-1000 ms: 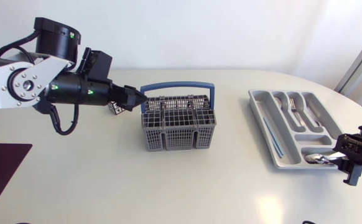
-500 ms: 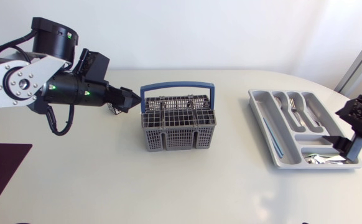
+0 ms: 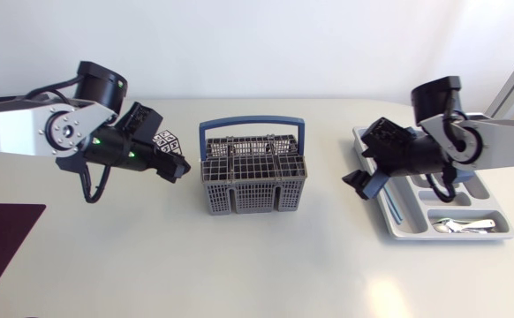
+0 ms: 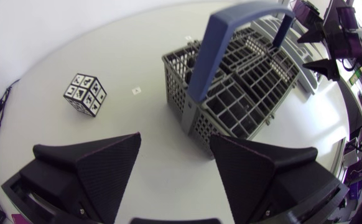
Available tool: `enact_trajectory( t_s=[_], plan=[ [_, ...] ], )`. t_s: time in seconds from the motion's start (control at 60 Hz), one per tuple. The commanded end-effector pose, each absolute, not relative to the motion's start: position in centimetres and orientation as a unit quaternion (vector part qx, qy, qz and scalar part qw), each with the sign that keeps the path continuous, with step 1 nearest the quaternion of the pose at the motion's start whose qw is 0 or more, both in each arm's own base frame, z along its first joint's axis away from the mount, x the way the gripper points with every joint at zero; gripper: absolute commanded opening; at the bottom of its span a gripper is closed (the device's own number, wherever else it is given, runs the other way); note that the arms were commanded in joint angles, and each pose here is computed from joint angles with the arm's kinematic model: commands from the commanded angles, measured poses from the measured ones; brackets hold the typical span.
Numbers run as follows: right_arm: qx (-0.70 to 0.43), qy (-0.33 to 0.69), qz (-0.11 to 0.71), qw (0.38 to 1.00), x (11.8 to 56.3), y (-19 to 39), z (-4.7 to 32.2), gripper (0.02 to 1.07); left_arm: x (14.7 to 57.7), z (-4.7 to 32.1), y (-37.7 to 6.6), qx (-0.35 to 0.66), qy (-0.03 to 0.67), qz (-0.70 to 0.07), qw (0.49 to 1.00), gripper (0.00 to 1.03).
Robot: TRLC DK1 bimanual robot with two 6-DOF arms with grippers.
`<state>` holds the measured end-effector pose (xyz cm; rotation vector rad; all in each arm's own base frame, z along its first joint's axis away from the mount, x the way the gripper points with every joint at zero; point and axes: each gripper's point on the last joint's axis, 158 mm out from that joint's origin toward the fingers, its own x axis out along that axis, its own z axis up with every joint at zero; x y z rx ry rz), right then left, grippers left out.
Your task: Transfer all utensils from the basket to the drawer tray.
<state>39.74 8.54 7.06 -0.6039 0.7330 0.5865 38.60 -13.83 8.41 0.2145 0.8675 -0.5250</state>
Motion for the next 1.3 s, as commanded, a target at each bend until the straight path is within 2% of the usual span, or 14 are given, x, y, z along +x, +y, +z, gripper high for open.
enact_trajectory(
  t_s=[0.0,0.183,0.45,1.0,1.283],
  plan=[
    [-0.254,0.356,0.274,0.856,41.0,10.6,6.7,1.02,37.0,4.9,-14.5,0.122,0.453,-0.265,0.842,0.78],
    [-0.255,0.358,0.283,0.853,42.3,14.8,6.1,1.02,37.0,4.4,-15.7,0.132,0.455,-0.279,0.835,0.78],
    [-0.270,0.359,0.306,0.839,40.8,18.8,5.3,1.02,38.1,4.7,-15.3,0.135,0.444,-0.274,0.842,0.78],
    [-0.284,0.362,0.273,0.844,42.1,18.2,4.6,1.02,38.4,4.2,-14.5,0.140,0.446,-0.271,0.841,0.79],
    [-0.284,0.352,0.258,0.854,43.3,17.5,5.8,1.02,37.6,4.3,-16.2,0.148,0.443,-0.289,0.836,0.79]
  ],
)
